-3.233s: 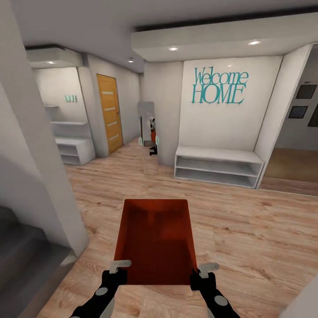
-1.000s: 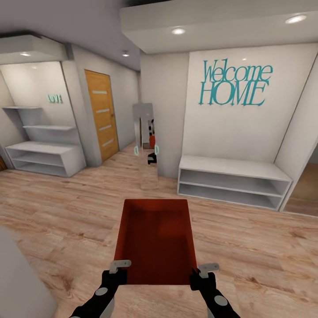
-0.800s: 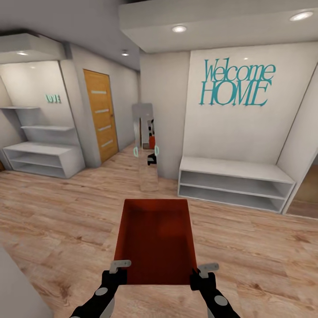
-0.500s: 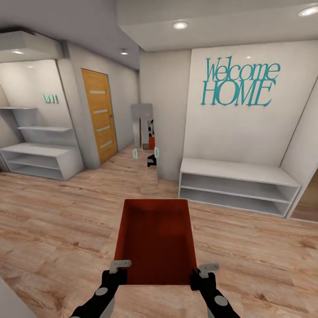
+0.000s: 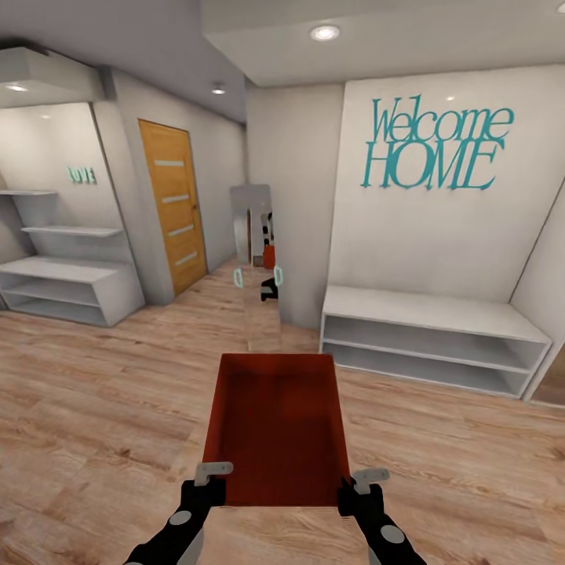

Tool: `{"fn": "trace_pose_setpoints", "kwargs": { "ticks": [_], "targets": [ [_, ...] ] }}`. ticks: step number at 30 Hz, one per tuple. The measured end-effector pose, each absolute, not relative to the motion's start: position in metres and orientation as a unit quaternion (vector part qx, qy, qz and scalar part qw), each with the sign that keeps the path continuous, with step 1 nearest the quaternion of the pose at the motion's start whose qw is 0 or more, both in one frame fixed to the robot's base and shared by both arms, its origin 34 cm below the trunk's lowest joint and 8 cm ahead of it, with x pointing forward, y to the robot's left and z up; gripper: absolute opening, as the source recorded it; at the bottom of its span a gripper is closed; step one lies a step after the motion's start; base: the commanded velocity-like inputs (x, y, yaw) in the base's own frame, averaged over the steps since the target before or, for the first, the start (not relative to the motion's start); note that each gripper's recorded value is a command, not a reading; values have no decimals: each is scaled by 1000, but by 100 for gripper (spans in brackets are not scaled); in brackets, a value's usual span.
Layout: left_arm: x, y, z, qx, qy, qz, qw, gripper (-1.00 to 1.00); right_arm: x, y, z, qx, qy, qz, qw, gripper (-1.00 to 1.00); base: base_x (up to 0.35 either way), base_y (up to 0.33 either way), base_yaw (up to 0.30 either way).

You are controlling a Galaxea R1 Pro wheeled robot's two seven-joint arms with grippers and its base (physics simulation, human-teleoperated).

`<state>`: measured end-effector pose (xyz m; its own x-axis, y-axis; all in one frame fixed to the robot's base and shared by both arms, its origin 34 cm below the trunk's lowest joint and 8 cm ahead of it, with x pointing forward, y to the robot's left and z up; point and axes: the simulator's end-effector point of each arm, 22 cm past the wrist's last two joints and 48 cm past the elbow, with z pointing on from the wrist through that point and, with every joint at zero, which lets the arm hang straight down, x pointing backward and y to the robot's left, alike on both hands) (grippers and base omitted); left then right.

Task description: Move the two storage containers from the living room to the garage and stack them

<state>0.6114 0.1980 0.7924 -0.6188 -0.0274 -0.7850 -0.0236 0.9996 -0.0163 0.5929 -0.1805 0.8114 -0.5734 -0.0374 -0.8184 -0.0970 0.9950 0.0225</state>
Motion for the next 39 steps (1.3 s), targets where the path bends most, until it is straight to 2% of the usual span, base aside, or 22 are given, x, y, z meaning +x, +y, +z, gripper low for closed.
{"fn": "trace_pose_setpoints", "kwargs": {
  "ticks": [39],
  "targets": [
    [612,198,793,-14,900,-2,436,-100,593,-180,812,-38,886,32,460,-100,331,0,256]
  ]
}}
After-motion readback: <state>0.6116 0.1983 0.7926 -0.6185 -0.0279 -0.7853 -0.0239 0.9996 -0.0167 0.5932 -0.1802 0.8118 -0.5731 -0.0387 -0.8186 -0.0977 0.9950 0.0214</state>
